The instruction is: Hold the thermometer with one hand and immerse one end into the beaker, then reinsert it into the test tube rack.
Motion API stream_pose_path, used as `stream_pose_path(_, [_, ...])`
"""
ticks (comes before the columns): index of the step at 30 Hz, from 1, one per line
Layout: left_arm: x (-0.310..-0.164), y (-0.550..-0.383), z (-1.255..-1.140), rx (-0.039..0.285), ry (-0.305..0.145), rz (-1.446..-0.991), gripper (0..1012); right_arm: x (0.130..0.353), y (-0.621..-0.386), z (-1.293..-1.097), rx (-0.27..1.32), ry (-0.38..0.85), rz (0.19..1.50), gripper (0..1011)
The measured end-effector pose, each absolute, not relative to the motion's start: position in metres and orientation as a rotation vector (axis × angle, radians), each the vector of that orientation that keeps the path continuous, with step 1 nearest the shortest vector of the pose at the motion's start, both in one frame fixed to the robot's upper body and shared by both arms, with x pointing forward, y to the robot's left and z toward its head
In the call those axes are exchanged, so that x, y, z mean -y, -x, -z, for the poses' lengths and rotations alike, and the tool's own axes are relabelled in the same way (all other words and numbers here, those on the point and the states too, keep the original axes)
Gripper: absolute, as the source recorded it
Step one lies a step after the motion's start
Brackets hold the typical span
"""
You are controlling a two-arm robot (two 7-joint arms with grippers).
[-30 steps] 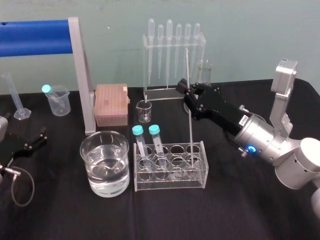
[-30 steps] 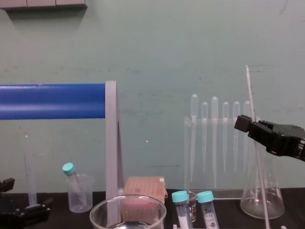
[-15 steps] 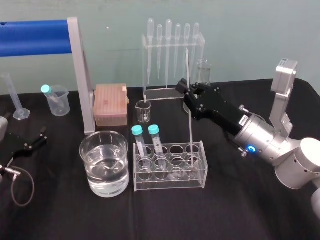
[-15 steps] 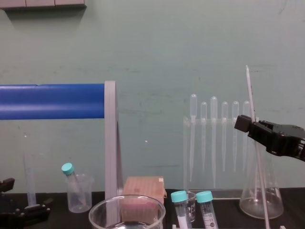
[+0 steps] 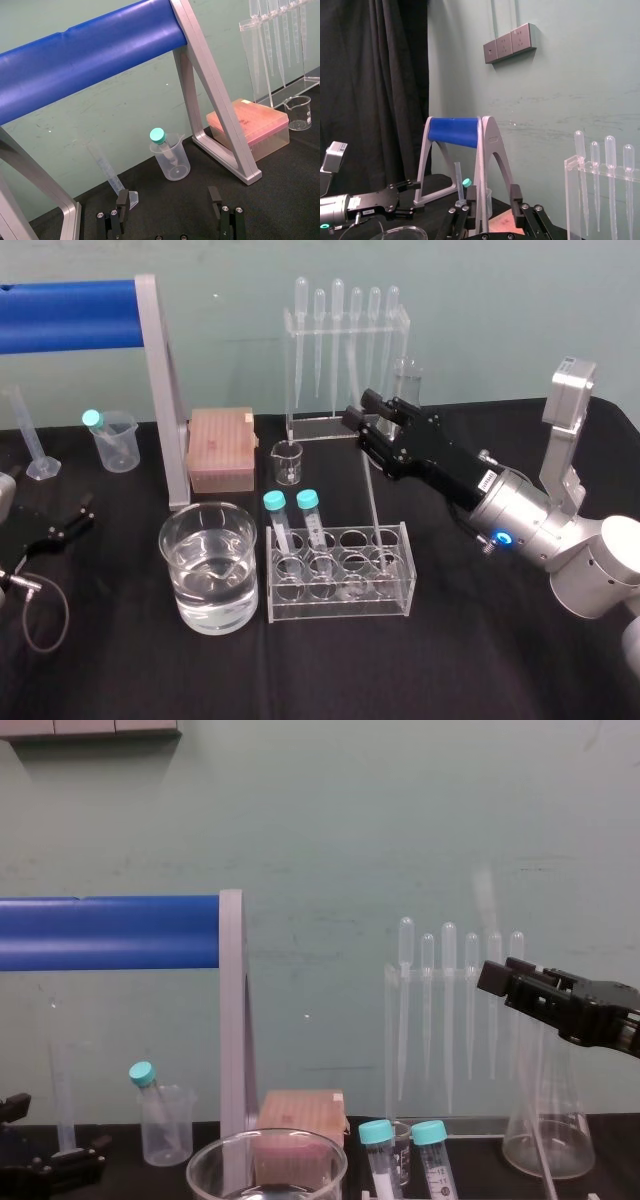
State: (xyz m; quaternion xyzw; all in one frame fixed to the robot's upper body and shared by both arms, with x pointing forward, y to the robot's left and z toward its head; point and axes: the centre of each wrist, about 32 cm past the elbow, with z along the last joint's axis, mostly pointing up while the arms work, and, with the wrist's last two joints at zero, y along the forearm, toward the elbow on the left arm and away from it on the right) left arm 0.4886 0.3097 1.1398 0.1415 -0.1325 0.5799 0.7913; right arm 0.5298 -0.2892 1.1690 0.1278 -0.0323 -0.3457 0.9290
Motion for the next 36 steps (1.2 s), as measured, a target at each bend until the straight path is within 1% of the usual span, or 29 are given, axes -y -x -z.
stream_pose_path(1, [-0.31, -0.489, -1.14, 0.285, -0.304, -1.248, 1008, 0.289, -0.53, -1.169, 0.066, -0.262, 0.708, 468])
stream_pose_path(3, [-0.31, -0.489, -1.14, 0.285, -0.305, -1.248, 1008, 0.289, -0.53, -1.169, 0.066, -0.262, 0.708, 501])
stream_pose_path(5, [-0.31, -0.489, -1.14, 0.285, -0.305, -1.248, 1008, 0.289, -0.53, -1.169, 0.066, -0.262, 0.708, 589])
stream_pose_path(9, [-0.31, -0.489, -1.14, 0.285, -0.304, -1.248, 1008, 0.289, -0.53, -1.169, 0.066, -0.263, 0.708, 693])
stream_pose_path(14, [-0.31, -0.489, -1.14, 0.285, -0.304, -1.248, 1008, 0.289, -0.53, -1.169, 0.066, -0.263, 0.708, 862])
stream_pose_path(16, [-0.31, -0.489, -1.14, 0.285, -0.304, -1.248, 1008, 0.289, -0.53, -1.169, 0.066, -0.262, 0.708, 890])
stream_pose_path(17, [-0.31, -0.489, -1.14, 0.285, -0.304, -1.248, 1008, 0.289, -0.53, -1.169, 0.066, -0.263, 0.708, 944])
stream_pose_path(18, [-0.31, -0.489, -1.14, 0.285, -0.304, -1.248, 1008, 0.289, -0.53, -1.169, 0.066, -0.263, 0.708, 956])
stream_pose_path(19, [-0.31, -0.489, -1.14, 0.285, -0.304, -1.248, 1008, 0.289, -0.53, -1.169, 0.066, -0.263, 0.708, 989])
stream_pose_path(20, [-0.31, -0.489, -1.14, 0.285, -0.304, -1.248, 1008, 0.289, -0.53, -1.169, 0.066, -0.263, 0.708, 1002])
stream_pose_path(31, [-0.31, -0.489, -1.14, 0.285, -0.304, -1.248, 1008, 0.289, -0.53, -1.169, 0.067, -0.262, 0.71, 1003])
stream_pose_path(32, [-0.31, -0.489, -1.14, 0.285, -0.304, -1.248, 1008, 0.29, -0.528, -1.17, 0.073, -0.258, 0.722, 1003])
stream_pose_path(36, [-0.31, -0.489, -1.14, 0.285, -0.305, -1.248, 1008, 0.299, -0.516, -1.183, 0.156, -0.208, 0.857, 1003])
